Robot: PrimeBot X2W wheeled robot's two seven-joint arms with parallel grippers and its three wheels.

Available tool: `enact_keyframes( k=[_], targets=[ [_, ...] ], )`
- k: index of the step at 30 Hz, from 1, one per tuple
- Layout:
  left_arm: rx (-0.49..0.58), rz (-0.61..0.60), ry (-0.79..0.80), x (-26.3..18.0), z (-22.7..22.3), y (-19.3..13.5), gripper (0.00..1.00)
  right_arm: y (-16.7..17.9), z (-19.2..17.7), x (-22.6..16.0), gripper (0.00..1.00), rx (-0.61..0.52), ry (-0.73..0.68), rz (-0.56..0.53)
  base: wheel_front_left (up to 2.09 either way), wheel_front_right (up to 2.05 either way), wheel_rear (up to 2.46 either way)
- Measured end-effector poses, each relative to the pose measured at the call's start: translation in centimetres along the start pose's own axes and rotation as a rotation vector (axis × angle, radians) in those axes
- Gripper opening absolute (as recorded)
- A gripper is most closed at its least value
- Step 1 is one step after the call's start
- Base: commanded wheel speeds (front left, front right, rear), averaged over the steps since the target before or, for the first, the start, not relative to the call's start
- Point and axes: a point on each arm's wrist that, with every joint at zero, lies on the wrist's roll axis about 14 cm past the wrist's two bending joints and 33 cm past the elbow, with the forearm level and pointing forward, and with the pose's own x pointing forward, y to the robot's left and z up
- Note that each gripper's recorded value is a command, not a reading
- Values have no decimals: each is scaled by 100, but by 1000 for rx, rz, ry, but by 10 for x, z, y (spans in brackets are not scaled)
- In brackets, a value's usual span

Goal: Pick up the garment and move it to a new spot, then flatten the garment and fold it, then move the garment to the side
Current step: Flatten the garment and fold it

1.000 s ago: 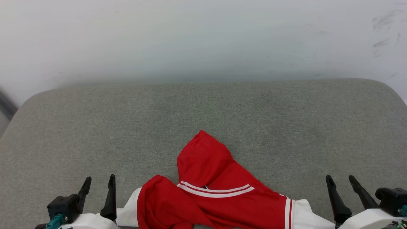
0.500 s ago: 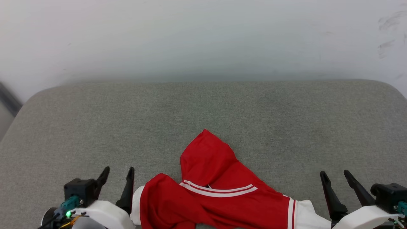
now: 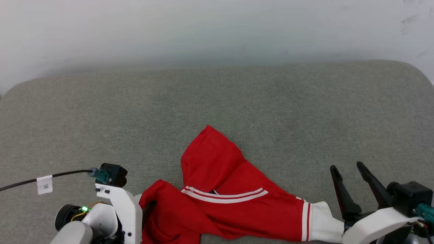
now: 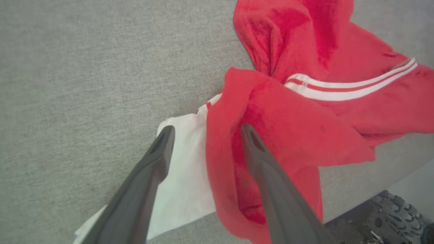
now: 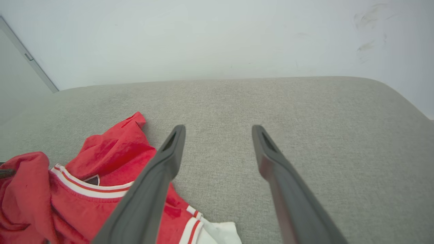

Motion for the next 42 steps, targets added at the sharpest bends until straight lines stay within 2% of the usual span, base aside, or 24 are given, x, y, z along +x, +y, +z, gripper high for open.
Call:
enact_keyframes(
  k=[2, 3, 4, 5, 6, 7, 13, 17, 18, 20, 25, 27, 33, 34, 35, 36, 39, 42],
  targets=[
    [-2, -5, 71, 9, -10, 4, 100, 0, -2, 2, 100, -3, 5, 0, 0, 0, 0],
    [-10, -9, 99, 13, -14, 4, 95, -1, -2, 3, 100, -3, 4, -3, 0, 0, 0],
    [-11, -14, 124, 17, -17, 4, 53, -1, -2, 4, 100, -5, 6, -6, 0, 0, 0],
    [-11, -17, 146, 20, -21, 5, 36, -2, -3, 5, 100, -8, 8, -8, 0, 0, 0],
    [-13, -19, 156, 24, -22, 6, 8, -3, -3, 5, 100, -10, 4, -12, 0, 0, 0],
    [-7, -21, 150, 26, -20, 6, 0, -4, -2, 6, 100, -10, 2, -15, 0, 0, 0],
    [43, -14, 43, 26, 4, 3, 0, -7, 2, 6, 100, -15, -12, -26, 0, 0, 0],
    [117, -26, -76, 10, 30, -13, 0, -6, 5, 1, 100, -16, -20, -26, 0, 0, 0],
    [154, -40, -135, -1, 41, -26, 0, -5, 10, 0, 100, -26, -33, -22, 0, 0, 0],
    [166, -49, -146, -7, 40, -33, 0, -3, 12, -2, 100, -27, -37, -19, 0, 0, 0],
    [174, -107, -76, -27, -5, -66, 0, 4, 23, -7, 100, -35, -65, 1, 0, 0, 0],
    [115, -144, 10, -31, -43, -82, 0, 13, 28, -7, 100, -35, -77, 22, 0, 0, 0],
    [-9, -175, 138, -27, -92, -97, 0, 19, 32, -8, 100, -33, -88, 38, 0, 0, 0],
    [-33, -174, 160, -25, -100, -98, 5, 20, 33, -8, 100, -33, -91, 38, 0, 0, 0],
    [-51, -178, 182, -24, -107, -100, 50, 20, 33, -9, 100, -32, -92, 37, 0, 0, 0],
    [-71, -177, 193, -22, -112, -100, 100, 19, 33, -10, 100, -31, -92, 35, 0, 0, 0],
    [-93, -162, 115, -17, -99, -99, 100, 19, 31, -13, 100, -26, -89, 29, 0, 0, 0],
    [-74, -142, -21, -17, -67, -94, 100, 18, 30, -14, 100, -22, -87, 26, 0, 0, 0]
  ],
)
